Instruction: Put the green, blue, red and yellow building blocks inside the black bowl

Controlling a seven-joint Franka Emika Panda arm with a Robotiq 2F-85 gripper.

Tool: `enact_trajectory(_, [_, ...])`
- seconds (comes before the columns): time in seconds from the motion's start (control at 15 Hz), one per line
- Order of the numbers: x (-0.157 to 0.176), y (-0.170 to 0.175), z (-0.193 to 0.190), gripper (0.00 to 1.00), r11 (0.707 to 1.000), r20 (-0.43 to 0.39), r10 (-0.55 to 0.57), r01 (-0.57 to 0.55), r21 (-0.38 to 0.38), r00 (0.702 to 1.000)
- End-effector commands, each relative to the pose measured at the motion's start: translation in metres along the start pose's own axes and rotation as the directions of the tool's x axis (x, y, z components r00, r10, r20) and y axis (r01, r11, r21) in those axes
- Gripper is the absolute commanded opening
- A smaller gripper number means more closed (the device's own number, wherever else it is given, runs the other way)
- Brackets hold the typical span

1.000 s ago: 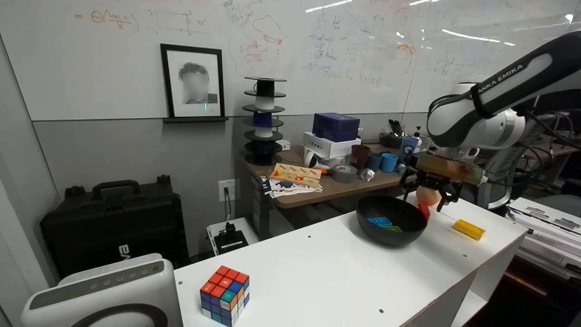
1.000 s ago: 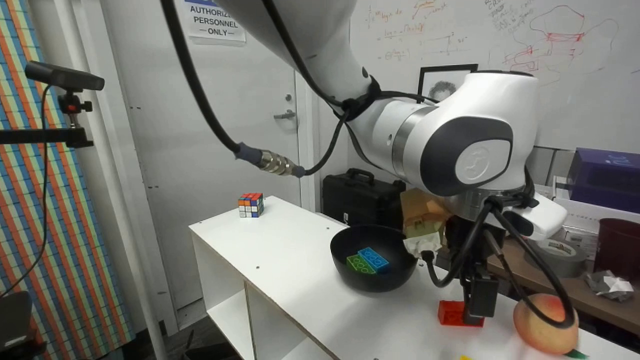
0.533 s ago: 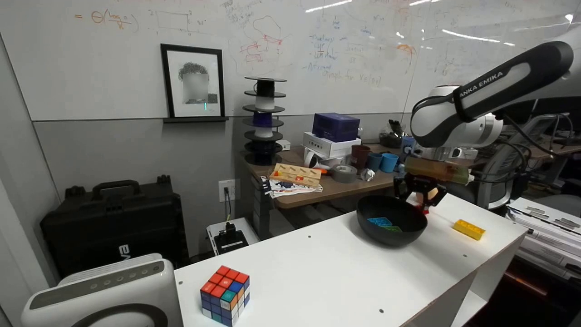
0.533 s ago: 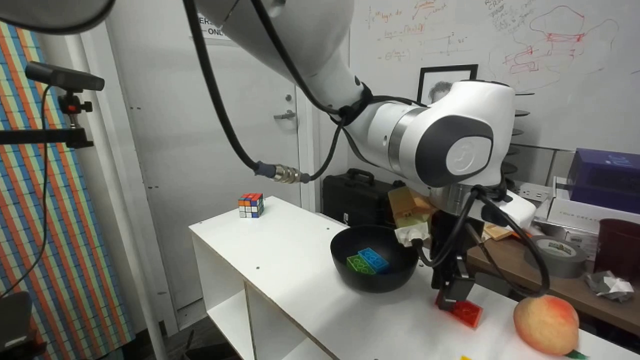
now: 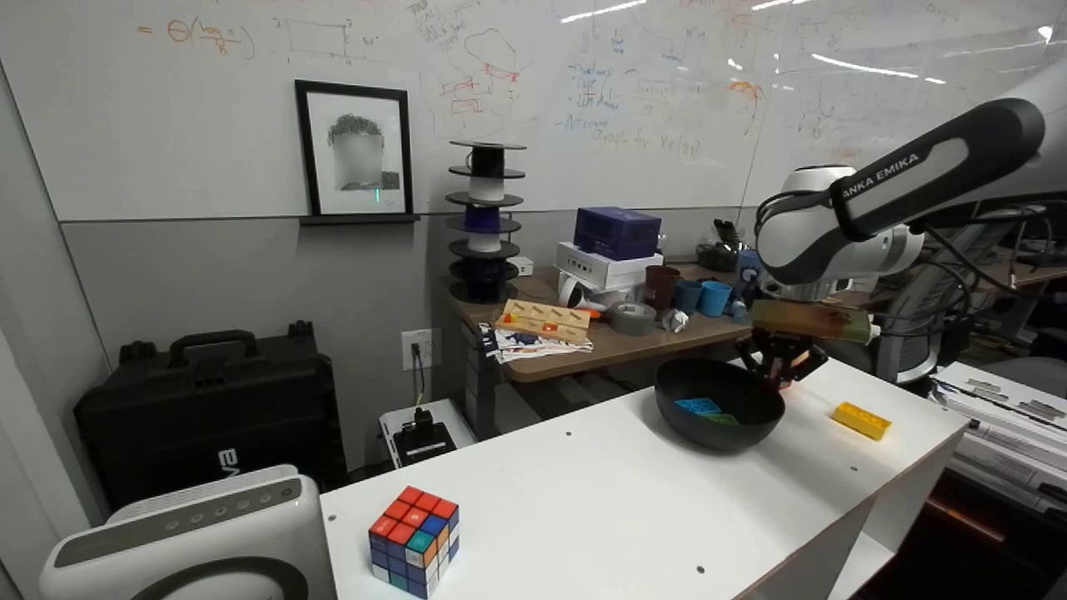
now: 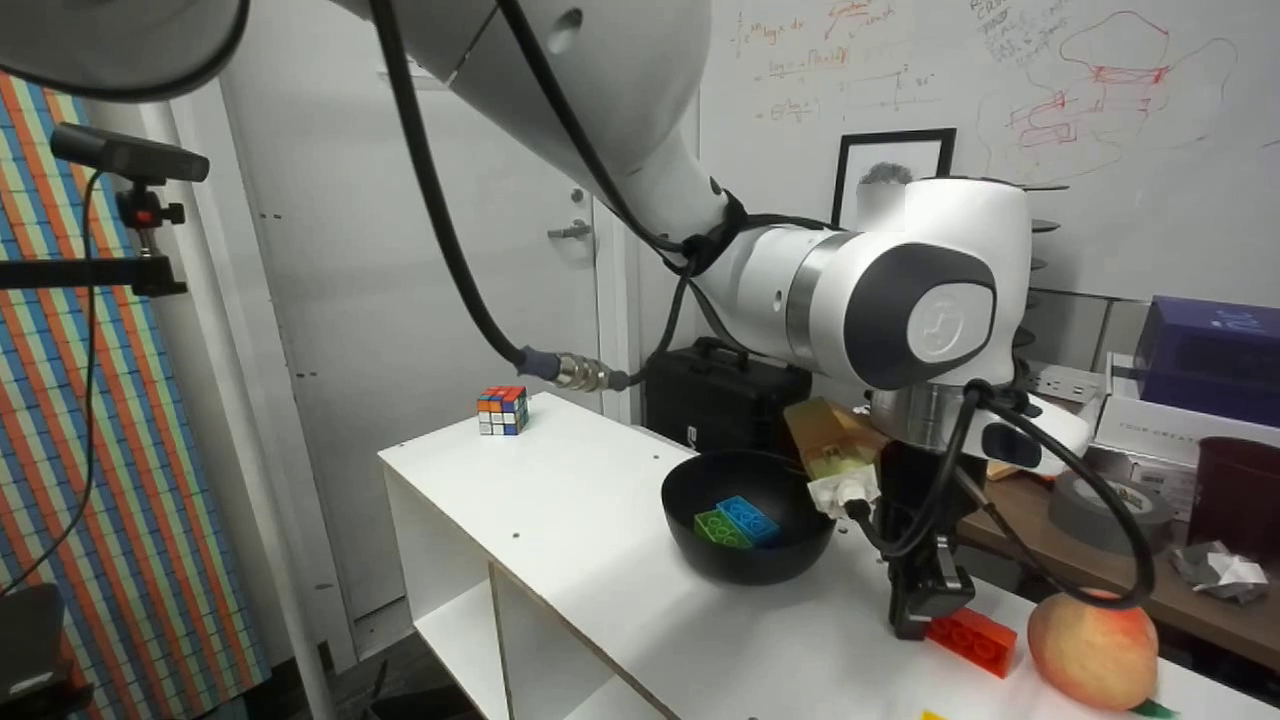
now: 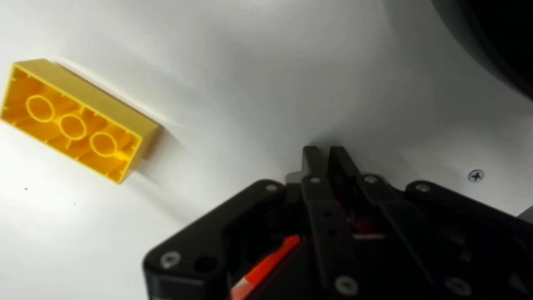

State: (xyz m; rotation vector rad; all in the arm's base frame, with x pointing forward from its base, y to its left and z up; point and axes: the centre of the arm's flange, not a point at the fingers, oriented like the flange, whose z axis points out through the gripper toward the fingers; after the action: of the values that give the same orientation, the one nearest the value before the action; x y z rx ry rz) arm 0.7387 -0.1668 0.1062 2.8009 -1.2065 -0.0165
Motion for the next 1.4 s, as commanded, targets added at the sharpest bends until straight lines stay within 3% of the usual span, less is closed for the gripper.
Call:
enact_trajectory(0.0, [0.005,0.001,-0.004,0.17,1.0,-0.04,-0.003,0.003,-0.016,0.999])
enact_trajectory(0.4, [-0.014,-0.017,-0.043,0.17,0.999,-0.067,0.024,-0.022,0.024,0.997])
enact_trajectory(0.8, [-0.039,-0.04,-0.094,0.16,0.997,-0.15,0.003,0.009,0.079,0.989])
enact_trajectory(0.93, [-0.031,-0.042,-0.096,0.44,0.994,-0.175,0.071,-0.055,0.093,0.982])
enact_trajectory(1.07, [-0.018,-0.039,-0.096,0.58,0.975,-0.164,0.208,-0.19,0.119,0.964])
enact_trajectory(1.33, [0.014,-0.016,-0.086,0.88,0.912,-0.026,0.394,-0.388,0.131,0.919])
